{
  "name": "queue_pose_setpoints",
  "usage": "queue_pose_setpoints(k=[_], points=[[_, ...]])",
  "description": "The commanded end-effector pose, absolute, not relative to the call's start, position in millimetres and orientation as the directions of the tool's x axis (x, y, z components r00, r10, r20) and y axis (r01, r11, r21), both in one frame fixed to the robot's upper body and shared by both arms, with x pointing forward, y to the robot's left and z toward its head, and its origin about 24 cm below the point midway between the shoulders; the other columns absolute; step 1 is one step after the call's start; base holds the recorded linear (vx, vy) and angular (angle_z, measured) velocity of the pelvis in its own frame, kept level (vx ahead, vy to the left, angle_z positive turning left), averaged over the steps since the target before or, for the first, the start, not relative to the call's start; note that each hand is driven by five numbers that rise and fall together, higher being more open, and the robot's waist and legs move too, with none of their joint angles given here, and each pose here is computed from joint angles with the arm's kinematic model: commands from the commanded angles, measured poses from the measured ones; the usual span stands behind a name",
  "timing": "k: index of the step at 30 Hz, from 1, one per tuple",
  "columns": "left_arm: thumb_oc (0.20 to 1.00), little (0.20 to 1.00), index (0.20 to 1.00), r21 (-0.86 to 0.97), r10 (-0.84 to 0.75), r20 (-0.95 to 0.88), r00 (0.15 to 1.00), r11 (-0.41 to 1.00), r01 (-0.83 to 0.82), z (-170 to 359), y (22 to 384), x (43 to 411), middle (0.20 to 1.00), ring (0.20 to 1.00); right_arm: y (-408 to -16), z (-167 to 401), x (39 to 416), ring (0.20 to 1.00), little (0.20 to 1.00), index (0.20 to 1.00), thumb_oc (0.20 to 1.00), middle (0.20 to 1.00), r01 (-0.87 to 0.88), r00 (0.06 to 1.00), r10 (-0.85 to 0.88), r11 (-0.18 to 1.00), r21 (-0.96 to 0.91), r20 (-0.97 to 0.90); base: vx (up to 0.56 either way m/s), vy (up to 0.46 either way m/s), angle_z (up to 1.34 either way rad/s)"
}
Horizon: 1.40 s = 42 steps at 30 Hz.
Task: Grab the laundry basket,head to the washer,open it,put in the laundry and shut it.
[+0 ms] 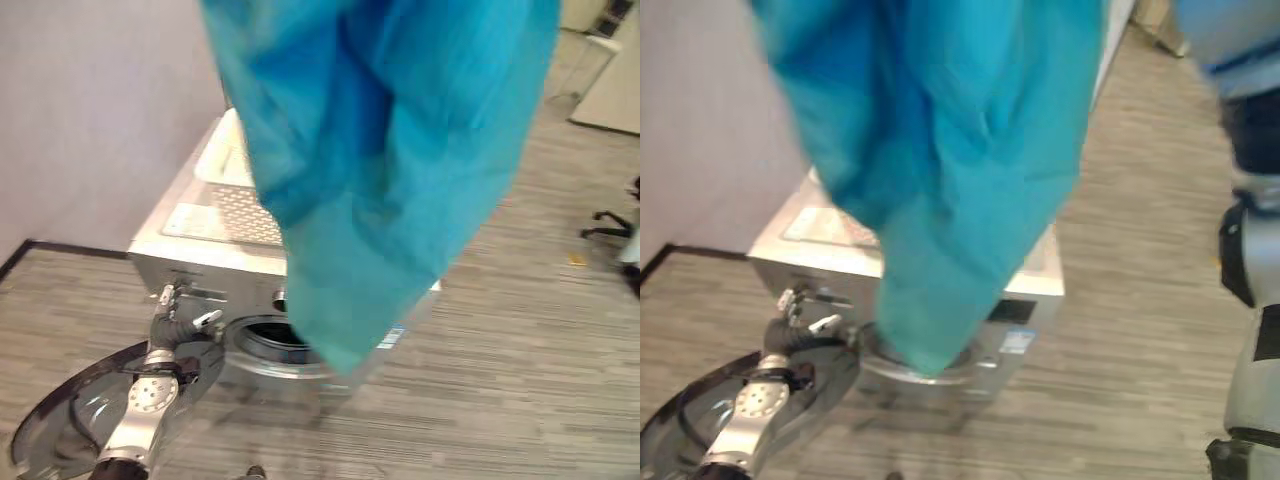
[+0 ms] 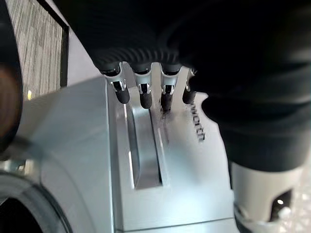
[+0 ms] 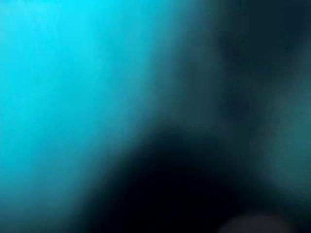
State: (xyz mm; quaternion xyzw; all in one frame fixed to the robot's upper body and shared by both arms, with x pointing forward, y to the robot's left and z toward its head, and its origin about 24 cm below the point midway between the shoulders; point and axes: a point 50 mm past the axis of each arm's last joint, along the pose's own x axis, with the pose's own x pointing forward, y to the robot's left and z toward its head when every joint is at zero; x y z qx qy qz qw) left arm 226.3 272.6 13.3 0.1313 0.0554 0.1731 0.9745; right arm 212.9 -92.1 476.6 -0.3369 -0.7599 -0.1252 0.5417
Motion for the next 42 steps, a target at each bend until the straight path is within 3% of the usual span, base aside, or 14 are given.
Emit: queue_pose_setpoints(k=[1, 9, 10, 13, 14, 17, 18, 19, 22, 23, 26, 32, 33, 42], points=[[1.000, 1.000, 1.000, 0.286, 0.369, 0.056, 0.928, 0.884, -0.369, 34.4, 277.6, 232.9, 1.000, 1.000, -121.0, 491.2, 180.8, 0.200, 0.200, 0.200, 0.200, 0.200, 0.656, -0.332, 0.267, 0.754, 0.018, 0.905, -0.11, -0.108, -0.11], [1.000, 1.000, 1.000, 0.253, 0.357, 0.039, 0.933, 0.900, -0.355, 28.5, 263.4, 229.6, 1.000, 1.000, -164.0, 442.4, 168.1, 0.200, 0.200, 0.200, 0.200, 0.200, 0.775, -0.365, 0.269, 0.619, 0.131, 0.891, -0.12, -0.101, 0.05], [1.000, 1.000, 1.000, 0.246, 0.354, 0.021, 0.935, 0.905, -0.348, 24.4, 260.4, 225.2, 1.000, 1.000, -179.9, 429.4, 171.7, 0.200, 0.200, 0.200, 0.200, 0.200, 0.826, -0.320, 0.260, 0.547, 0.134, 0.911, -0.07, -0.043, 0.06], [1.000, 1.000, 1.000, 0.248, 0.346, 0.009, 0.938, 0.908, -0.337, 21.8, 258.4, 222.8, 1.000, 1.000, -193.0, 421.7, 175.4, 0.200, 0.200, 0.200, 0.200, 0.200, 0.864, -0.276, 0.250, 0.488, 0.125, 0.928, -0.05, -0.025, 0.09], [1.000, 1.000, 1.000, 0.246, 0.346, -0.009, 0.938, 0.910, -0.333, 18.0, 257.6, 219.5, 1.000, 1.000, -214.8, 410.5, 183.9, 0.200, 0.200, 0.200, 0.200, 0.200, 0.911, -0.184, 0.220, 0.403, 0.082, 0.958, -0.03, -0.019, 0.03], [1.000, 1.000, 1.000, 0.244, 0.349, -0.030, 0.937, 0.911, -0.332, 13.7, 258.4, 211.9, 1.000, 1.000, -251.3, 395.6, 191.5, 0.200, 0.200, 0.200, 0.200, 0.200, 0.971, -0.069, 0.158, 0.236, 0.030, 0.985, -0.01, -0.009, 0.15], [1.000, 1.000, 1.000, 0.237, 0.367, -0.036, 0.929, 0.907, -0.349, 12.0, 261.7, 207.2, 1.000, 1.000, -270.7, 388.1, 191.6, 0.200, 0.200, 0.200, 0.200, 0.200, 0.991, -0.014, 0.126, 0.132, -0.002, 0.992, 0.01, 0.005, 0.15], [1.000, 1.000, 1.000, 0.240, 0.362, -0.037, 0.931, 0.908, -0.344, 12.0, 261.3, 207.0, 1.000, 1.000, -272.2, 386.7, 190.5, 0.200, 0.200, 0.200, 0.200, 0.200, 0.992, -0.013, 0.124, 0.127, -0.003, 0.992, 0.02, 0.008, 0.04], [1.000, 1.000, 1.000, 0.235, 0.401, -0.051, 0.915, 0.895, -0.379, 9.1, 268.1, 197.7, 1.000, 1.000, -308.3, 372.0, 181.1, 0.200, 0.200, 0.200, 0.200, 0.200, 0.996, 0.044, 0.047, -0.075, -0.041, 0.998, 0.03, 0.009, 0.00], [1.000, 1.000, 1.000, 0.225, 0.425, -0.057, 0.903, 0.887, -0.403, 8.0, 271.9, 194.3, 1.000, 1.000, -326.2, 351.8, 177.5, 0.200, 0.200, 0.200, 0.200, 0.200, 0.988, 0.100, -0.029, -0.119, -0.102, 0.995, 0.04, 0.007, 0.02], [1.000, 1.000, 1.000, 0.216, 0.444, -0.060, 0.894, 0.880, -0.423, 7.7, 275.7, 192.1, 1.000, 1.000, -341.0, 326.7, 165.4, 0.200, 0.200, 0.200, 0.200, 0.200, 0.974, 0.148, -0.099, -0.156, -0.162, 0.984, 0.03, 0.004, 0.00], [1.000, 1.000, 1.000, 0.222, 0.465, -0.059, 0.883, 0.869, -0.443, 7.8, 280.1, 185.9, 1.000, 1.000, -351.6, 255.6, 161.7, 0.200, 0.200, 0.200, 0.200, 0.200, 0.926, 0.344, -0.294, -0.049, -0.374, 0.892, 0.01, -0.004, -0.03], [1.000, 1.000, 1.000, 0.215, 0.460, -0.052, 0.886, 0.872, -0.440, 9.3, 278.3, 185.8, 1.000, 1.000, -339.1, 219.5, 167.3, 0.200, 0.200, 0.200, 0.200, 0.200, 0.895, 0.441, -0.372, 0.112, -0.432, 0.817, 0.00, -0.022, -0.04], [1.000, 1.000, 1.000, 0.221, 0.330, 0.055, 0.942, 0.916, -0.334, 37.6, 267.8, 189.9, 1.000, 1.000, -285.8, 174.1, 197.6, 0.200, 0.200, 0.200, 0.200, 0.200, 0.699, 0.693, -0.304, 0.502, -0.508, 0.653, -0.07, -0.039, 0.09]])
